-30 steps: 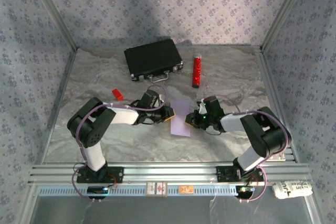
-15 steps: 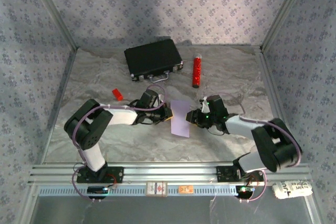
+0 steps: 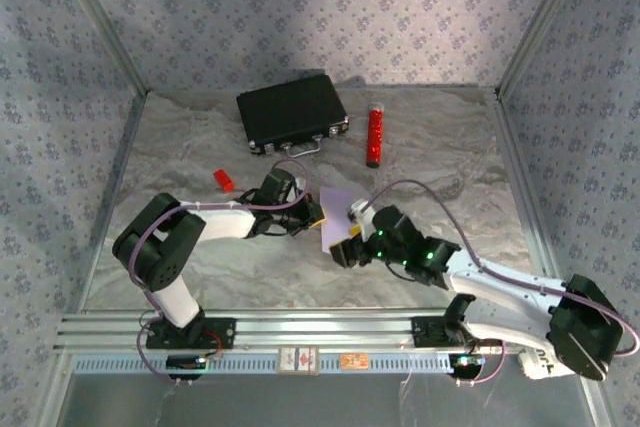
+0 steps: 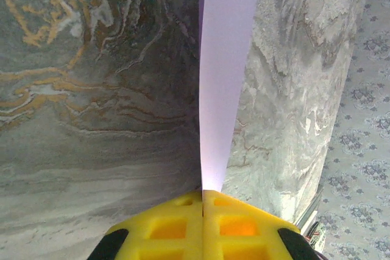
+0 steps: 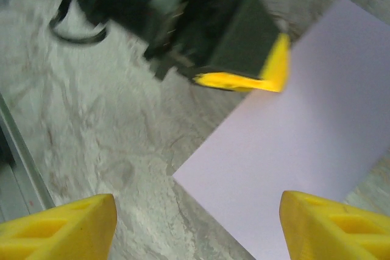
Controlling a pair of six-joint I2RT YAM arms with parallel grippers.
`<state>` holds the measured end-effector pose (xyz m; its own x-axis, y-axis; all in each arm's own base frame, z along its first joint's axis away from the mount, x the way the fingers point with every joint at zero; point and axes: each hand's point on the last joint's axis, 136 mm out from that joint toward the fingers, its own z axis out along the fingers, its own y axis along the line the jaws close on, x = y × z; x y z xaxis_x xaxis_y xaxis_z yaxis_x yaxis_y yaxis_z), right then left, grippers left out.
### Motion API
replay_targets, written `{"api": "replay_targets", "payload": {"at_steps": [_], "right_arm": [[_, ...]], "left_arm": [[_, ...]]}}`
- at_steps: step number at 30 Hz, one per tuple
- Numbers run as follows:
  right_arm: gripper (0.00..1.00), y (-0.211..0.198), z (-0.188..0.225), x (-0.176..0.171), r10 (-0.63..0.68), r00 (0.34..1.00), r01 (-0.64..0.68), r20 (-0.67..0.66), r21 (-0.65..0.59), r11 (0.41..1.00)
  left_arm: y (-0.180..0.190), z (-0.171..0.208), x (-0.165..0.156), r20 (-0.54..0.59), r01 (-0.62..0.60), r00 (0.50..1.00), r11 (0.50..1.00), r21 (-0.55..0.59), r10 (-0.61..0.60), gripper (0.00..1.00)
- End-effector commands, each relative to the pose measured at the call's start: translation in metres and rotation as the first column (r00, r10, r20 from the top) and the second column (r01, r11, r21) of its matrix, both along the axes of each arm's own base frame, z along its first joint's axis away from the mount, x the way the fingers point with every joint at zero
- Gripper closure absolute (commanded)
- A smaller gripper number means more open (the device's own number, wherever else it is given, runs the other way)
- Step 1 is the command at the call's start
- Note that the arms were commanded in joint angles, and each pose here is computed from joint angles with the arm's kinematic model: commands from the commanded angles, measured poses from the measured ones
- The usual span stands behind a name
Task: Fold a paper plane with a square sheet of paper (pick it up from the middle)
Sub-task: Third fold the triangle at the center of the table.
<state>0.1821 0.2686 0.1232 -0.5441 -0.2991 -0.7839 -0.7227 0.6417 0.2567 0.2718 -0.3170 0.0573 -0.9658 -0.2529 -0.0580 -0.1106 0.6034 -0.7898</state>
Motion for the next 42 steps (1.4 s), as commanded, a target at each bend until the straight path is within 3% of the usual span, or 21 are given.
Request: {"api": "replay_targets", "payload": {"at_steps": [1,7,17,29,42], "right_arm": [[0.27,0.0,-0.004,0.005,0.067,0.967,-0.025,0.244,-0.171,0.985],[0.29,0.018,-0.017,0.002,0.138,0.916,-0.006,0.377,-0.331,0.944],[0.3,0.032,-0.036,0.012,0.116,0.876,0.107,0.467,-0.424,0.899],[0.54,0.029,-0.047,0.012,0.108,0.866,0.143,0.488,-0.449,0.882],[0.69,0.023,-0.051,0.01,0.092,0.877,0.15,0.472,-0.45,0.88]], "left_arm": [[0.003,0.009,0.0,0.008,-0.011,1.0,1.0,-0.013,0.011,0.97],[0.002,0.01,0.001,0.007,-0.014,1.0,1.0,-0.017,0.014,0.97],[0.003,0.009,0.0,0.003,-0.02,1.0,1.0,-0.02,0.02,0.97],[0.004,0.008,0.0,0.001,-0.025,1.0,0.999,-0.02,0.025,0.97],[0.004,0.009,0.0,0.002,-0.028,1.0,0.999,-0.022,0.028,0.97]]}}
